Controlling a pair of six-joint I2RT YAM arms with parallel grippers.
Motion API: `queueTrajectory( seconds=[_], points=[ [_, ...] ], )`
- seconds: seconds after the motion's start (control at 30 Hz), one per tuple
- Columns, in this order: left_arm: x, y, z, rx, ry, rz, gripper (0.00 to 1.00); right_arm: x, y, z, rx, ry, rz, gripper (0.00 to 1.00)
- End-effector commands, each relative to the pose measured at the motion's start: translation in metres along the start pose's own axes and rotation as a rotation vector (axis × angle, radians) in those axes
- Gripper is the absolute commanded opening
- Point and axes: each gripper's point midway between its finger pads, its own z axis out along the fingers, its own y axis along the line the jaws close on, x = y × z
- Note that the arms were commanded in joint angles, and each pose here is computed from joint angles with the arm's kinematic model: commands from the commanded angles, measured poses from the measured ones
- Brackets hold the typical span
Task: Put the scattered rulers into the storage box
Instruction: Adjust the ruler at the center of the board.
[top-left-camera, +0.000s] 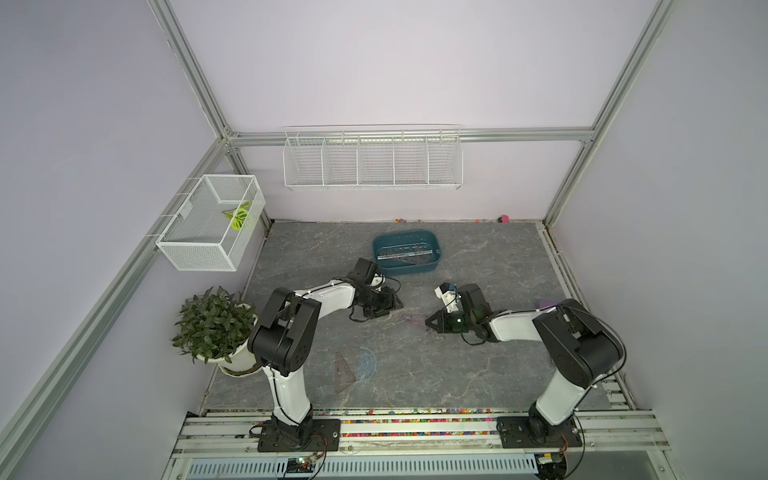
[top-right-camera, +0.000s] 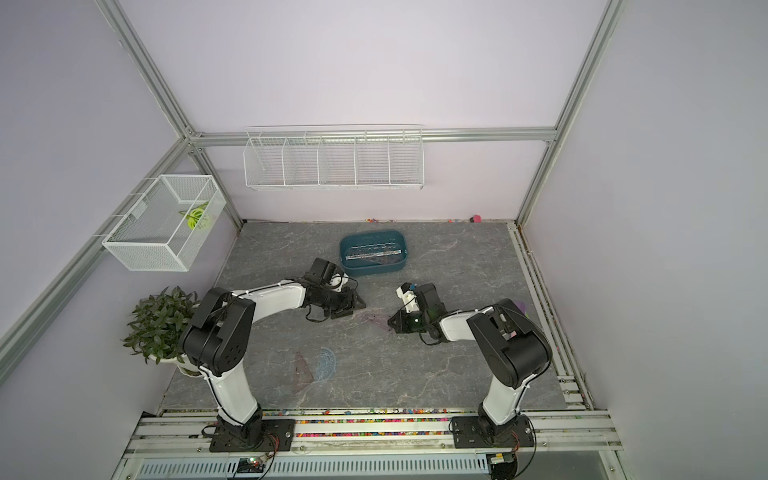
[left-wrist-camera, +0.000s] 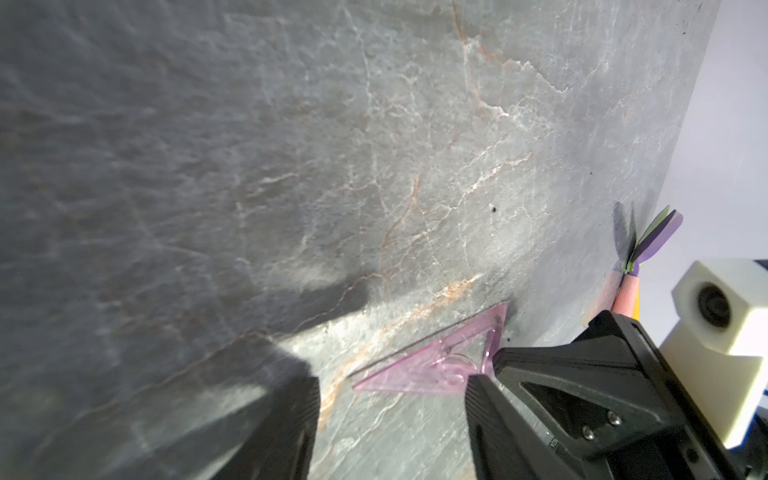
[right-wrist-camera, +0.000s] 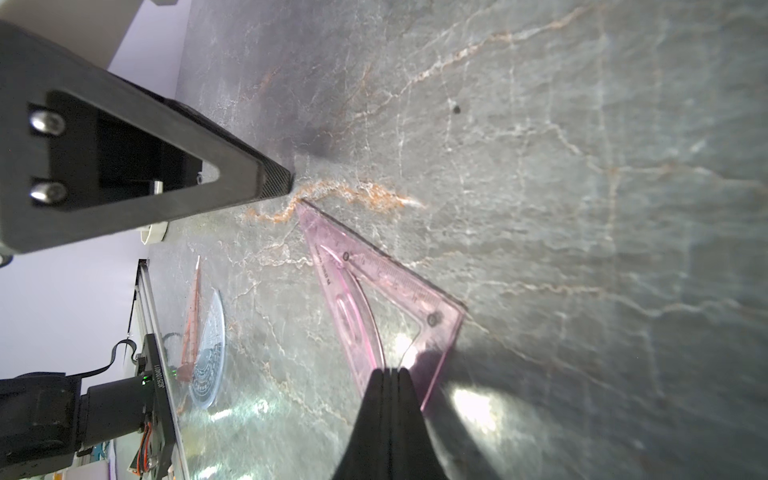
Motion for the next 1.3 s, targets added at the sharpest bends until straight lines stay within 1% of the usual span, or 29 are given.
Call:
queueTrajectory(
  seconds=[0.0, 0.37, 0.53, 0.67, 0.83, 0.93, 1.1, 1.27],
  points=[
    [0.019, 0.036, 0.017, -0.095, 0.058, -0.055, 0.62, -0.007, 0.006, -0.005, -0.006, -0.005, 0.003, 0.06],
    [0.02, 0.037, 0.02, -0.089, 0.066, -0.062, 0.63, -0.018, 0.016, -0.009, -0.019, -0.022, -0.016, 0.06],
    [0.021, 0.038, 0.021, -0.091, 0.069, -0.065, 0.63, -0.018, 0.015, -0.009, -0.011, -0.02, -0.019, 0.06],
    [0.022, 0.038, 0.021, -0.092, 0.071, -0.066, 0.63, -0.006, 0.001, -0.003, 0.019, 0.001, -0.003, 0.06],
    [0.022, 0.042, 0.022, -0.114, 0.073, -0.07, 0.64, 0.024, -0.029, 0.012, 0.062, 0.055, 0.05, 0.05],
    [0.021, 0.045, 0.022, -0.131, 0.074, -0.07, 0.64, 0.036, -0.039, 0.014, 0.081, 0.072, 0.069, 0.05],
    [0.021, 0.043, 0.022, -0.12, 0.076, -0.071, 0.65, 0.042, -0.045, 0.013, 0.092, 0.076, 0.078, 0.05],
    [0.038, 0.035, 0.032, -0.08, 0.137, -0.059, 0.65, 0.048, -0.052, 0.009, 0.099, 0.073, 0.102, 0.04]
  ],
)
